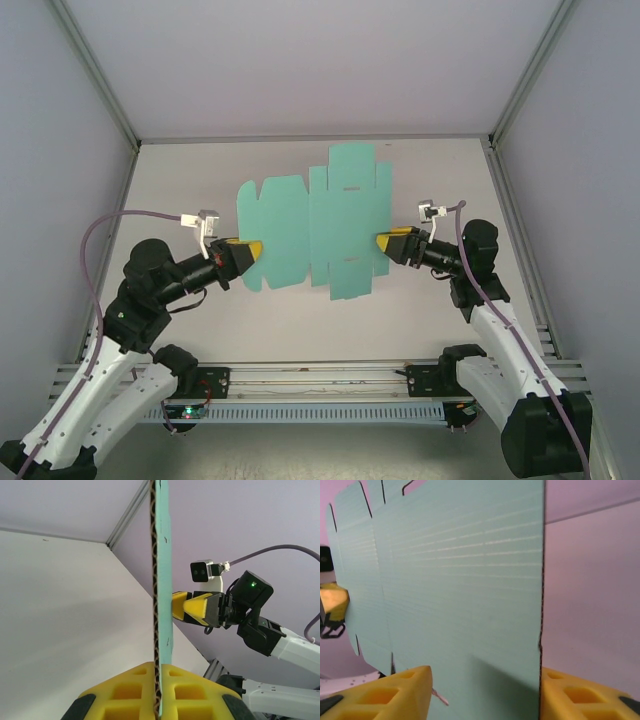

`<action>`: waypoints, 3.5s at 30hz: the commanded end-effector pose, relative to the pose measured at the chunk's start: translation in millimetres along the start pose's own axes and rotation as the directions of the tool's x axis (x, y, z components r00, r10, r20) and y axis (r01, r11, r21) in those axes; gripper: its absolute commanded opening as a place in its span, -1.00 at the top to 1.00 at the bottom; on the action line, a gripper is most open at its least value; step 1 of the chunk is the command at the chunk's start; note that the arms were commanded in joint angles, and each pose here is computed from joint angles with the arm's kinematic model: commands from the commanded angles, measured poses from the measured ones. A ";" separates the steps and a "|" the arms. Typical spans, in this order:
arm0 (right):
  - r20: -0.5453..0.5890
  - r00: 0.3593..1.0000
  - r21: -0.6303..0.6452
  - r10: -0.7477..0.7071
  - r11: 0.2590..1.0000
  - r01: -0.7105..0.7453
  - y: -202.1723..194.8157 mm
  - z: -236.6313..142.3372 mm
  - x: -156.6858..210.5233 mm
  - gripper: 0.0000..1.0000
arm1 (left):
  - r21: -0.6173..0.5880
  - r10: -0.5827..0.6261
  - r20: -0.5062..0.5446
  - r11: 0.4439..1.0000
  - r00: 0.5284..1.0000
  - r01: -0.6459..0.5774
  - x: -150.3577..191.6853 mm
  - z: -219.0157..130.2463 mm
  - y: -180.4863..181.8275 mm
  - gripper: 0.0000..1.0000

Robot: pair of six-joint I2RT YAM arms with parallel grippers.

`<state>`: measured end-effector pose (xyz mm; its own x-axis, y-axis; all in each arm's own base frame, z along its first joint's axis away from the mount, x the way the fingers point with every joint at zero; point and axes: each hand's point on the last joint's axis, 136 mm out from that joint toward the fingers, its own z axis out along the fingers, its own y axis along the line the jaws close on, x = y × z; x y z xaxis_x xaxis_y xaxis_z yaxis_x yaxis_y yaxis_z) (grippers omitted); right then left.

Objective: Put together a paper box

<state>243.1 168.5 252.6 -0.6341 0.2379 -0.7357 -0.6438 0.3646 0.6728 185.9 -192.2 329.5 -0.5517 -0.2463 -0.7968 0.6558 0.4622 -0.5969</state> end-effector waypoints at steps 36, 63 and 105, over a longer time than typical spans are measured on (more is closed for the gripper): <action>-0.039 0.983 -0.023 -0.181 0.983 0.180 30.1 8.1 0.5 0.79 | -0.078 0.012 0.039 0.997 0.999 -0.009 1.0 -1.1 16.5 1.00; -0.015 0.978 -0.036 -0.210 0.977 0.209 36.0 12.7 -7.3 1.00 | -0.152 -0.002 0.019 0.988 1.000 0.005 10.9 -2.2 33.7 1.00; -0.823 -0.260 -0.028 -0.505 -0.422 0.906 -93.6 108.5 41.3 1.00 | -0.582 -0.297 0.002 0.776 0.955 0.243 34.7 18.0 137.1 -1.00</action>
<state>313.7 237.8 132.0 0.1020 -0.9771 -0.1865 -0.4403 0.1238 -0.8893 252.6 -140.2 198.2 -0.7117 -0.3843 -0.5880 0.0518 0.8061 -0.5895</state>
